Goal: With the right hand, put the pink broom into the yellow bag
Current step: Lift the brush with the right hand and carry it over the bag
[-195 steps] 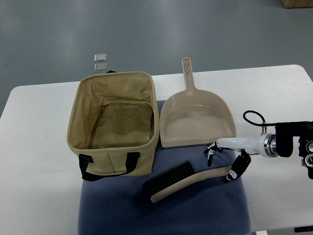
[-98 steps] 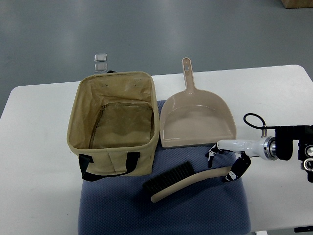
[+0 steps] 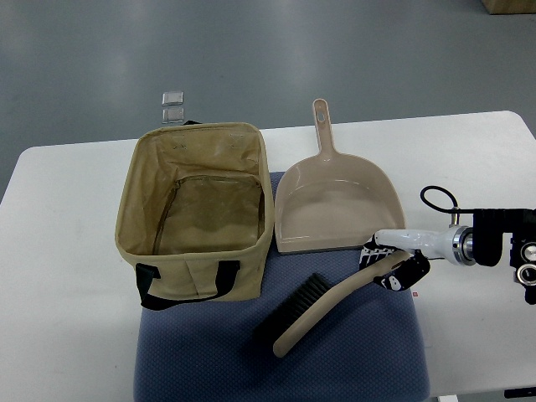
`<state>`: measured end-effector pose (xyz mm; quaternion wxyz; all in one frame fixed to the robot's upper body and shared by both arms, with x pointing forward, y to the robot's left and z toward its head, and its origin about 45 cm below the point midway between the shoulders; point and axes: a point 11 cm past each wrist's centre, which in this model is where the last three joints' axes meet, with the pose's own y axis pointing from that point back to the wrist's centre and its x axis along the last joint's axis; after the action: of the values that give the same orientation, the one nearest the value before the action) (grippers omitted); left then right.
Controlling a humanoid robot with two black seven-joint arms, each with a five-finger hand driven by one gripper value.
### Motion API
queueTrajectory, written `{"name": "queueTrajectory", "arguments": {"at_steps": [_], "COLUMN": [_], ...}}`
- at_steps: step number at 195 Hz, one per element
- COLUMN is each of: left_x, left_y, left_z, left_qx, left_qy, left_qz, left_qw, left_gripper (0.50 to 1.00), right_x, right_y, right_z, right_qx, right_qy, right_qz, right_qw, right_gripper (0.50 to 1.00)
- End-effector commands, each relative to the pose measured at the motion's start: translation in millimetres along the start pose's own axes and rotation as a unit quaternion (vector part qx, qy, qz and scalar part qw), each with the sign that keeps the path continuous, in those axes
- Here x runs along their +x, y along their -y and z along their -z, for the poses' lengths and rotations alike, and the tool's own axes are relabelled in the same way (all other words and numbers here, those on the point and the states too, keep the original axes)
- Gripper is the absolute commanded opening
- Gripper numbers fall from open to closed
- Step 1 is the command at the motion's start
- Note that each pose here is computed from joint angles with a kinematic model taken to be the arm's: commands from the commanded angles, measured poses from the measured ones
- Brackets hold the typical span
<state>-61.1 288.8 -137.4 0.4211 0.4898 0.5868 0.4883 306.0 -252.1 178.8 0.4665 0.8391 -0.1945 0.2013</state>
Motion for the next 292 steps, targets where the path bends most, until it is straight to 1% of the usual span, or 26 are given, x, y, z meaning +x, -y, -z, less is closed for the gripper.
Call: {"name": "queueTrajectory", "arguments": {"at_steps": [1, 42, 76, 121, 130, 166, 188, 201, 235, 243, 259, 267, 280, 292], "left_x": [-1, 0, -1, 0, -1, -1, -1, -1, -2, -2, -1, -2, -1, -1], "left_y": [0, 0, 0, 0, 0, 0, 0, 0, 0, 0, 0, 0, 0, 0], "left_z": [0, 0, 0, 0, 0, 0, 0, 0, 1, 1, 0, 0, 0, 0], "left_qx": [0.001, 0.0, 0.0, 0.0, 0.0, 0.001, 0.001, 0.001, 0.001, 0.001, 0.0, 0.001, 0.0, 0.0], "left_qy": [0.001, 0.0, 0.001, 0.001, 0.001, 0.002, 0.002, 0.002, 0.003, 0.003, 0.002, 0.002, 0.002, 0.002], "left_qz": [0.002, 0.001, 0.002, 0.004, 0.005, 0.004, 0.004, 0.005, 0.006, 0.006, 0.005, 0.005, 0.005, 0.005], "left_qw": [1.0, 1.0, 1.0, 1.0, 1.0, 1.0, 1.0, 1.0, 1.0, 1.0, 1.0, 1.0, 1.0, 1.0], "left_gripper": [1.0, 1.0, 1.0, 1.0, 1.0, 1.0, 1.0, 1.0, 1.0, 1.0, 1.0, 1.0, 1.0, 1.0], "right_x": [13, 30, 51, 106, 121, 162, 181, 191, 207, 210, 216, 219, 225, 229], "right_y": [-7, -23, -47, -97, -113, -162, -183, -190, -196, -193, -173, -166, -149, -128], "right_z": [2, 0, 2, 6, 9, 25, 38, 45, 49, 52, 67, 71, 77, 87], "right_qx": [0.003, -0.001, 0.013, 0.035, 0.04, 0.063, 0.08, 0.086, 0.087, 0.091, 0.116, 0.117, 0.102, 0.09], "right_qy": [-0.003, -0.013, 0.006, 0.037, 0.041, 0.053, 0.051, 0.045, 0.042, 0.042, 0.04, 0.033, 0.01, -0.017], "right_qz": [-0.011, -0.022, -0.015, -0.081, -0.097, -0.143, -0.167, -0.18, -0.199, -0.201, -0.196, -0.197, -0.2, -0.196], "right_qw": [1.0, 1.0, 1.0, 0.995, 0.994, 0.986, 0.981, 0.979, 0.975, 0.975, 0.973, 0.973, 0.974, 0.976], "right_gripper": [0.5, 0.5, 0.5, 0.5, 0.5, 0.5, 0.5, 0.5, 0.5, 0.5, 0.5, 0.5, 0.5, 0.5]}}
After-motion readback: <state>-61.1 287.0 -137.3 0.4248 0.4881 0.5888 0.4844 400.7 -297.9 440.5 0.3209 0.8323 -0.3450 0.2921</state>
